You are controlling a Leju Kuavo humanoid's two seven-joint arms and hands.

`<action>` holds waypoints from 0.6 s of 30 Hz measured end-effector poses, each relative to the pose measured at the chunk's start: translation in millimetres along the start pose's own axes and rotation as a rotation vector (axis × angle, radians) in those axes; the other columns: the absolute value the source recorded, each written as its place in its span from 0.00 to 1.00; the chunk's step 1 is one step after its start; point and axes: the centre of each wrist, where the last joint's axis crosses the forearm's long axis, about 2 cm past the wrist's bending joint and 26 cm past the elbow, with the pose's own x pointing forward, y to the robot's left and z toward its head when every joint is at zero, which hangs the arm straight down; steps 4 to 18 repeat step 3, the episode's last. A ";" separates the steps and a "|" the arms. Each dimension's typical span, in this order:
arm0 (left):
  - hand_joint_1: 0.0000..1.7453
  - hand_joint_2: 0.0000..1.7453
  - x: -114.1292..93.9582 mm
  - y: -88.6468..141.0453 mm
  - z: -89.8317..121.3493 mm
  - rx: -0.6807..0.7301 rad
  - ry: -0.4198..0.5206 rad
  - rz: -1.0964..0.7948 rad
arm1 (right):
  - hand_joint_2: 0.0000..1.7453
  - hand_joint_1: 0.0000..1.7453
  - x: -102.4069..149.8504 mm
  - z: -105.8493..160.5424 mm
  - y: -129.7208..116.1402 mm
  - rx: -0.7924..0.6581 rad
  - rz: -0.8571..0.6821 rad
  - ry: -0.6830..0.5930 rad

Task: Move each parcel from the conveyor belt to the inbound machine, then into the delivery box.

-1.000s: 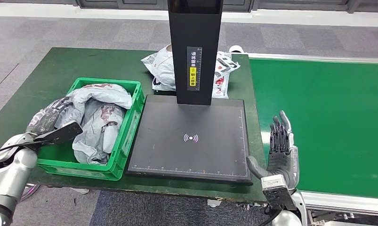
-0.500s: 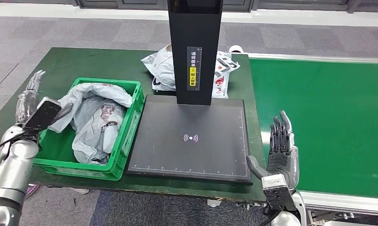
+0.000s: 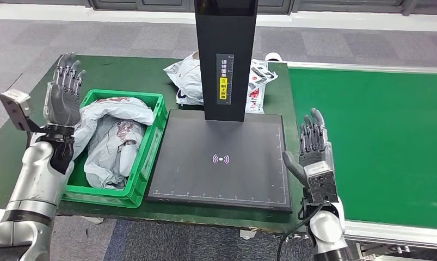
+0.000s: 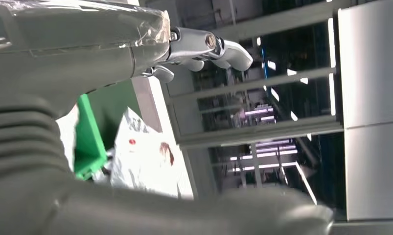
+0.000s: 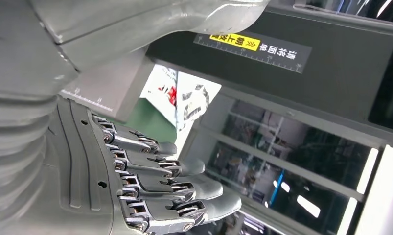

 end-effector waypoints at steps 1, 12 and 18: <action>0.00 0.25 -0.9 -4.2 -5.8 -0.002 0.002 0.005 | 1.00 0.00 -2.4 -2.5 0.4 0.001 -0.007 0.003; 0.00 0.67 -3.2 -12.6 -13.8 -0.005 0.008 0.006 | 1.00 0.00 -5.8 -6.3 0.8 0.000 -0.007 0.002; 0.00 0.67 -3.2 -12.6 -13.8 -0.005 0.008 0.006 | 1.00 0.00 -5.8 -6.3 0.8 0.000 -0.007 0.002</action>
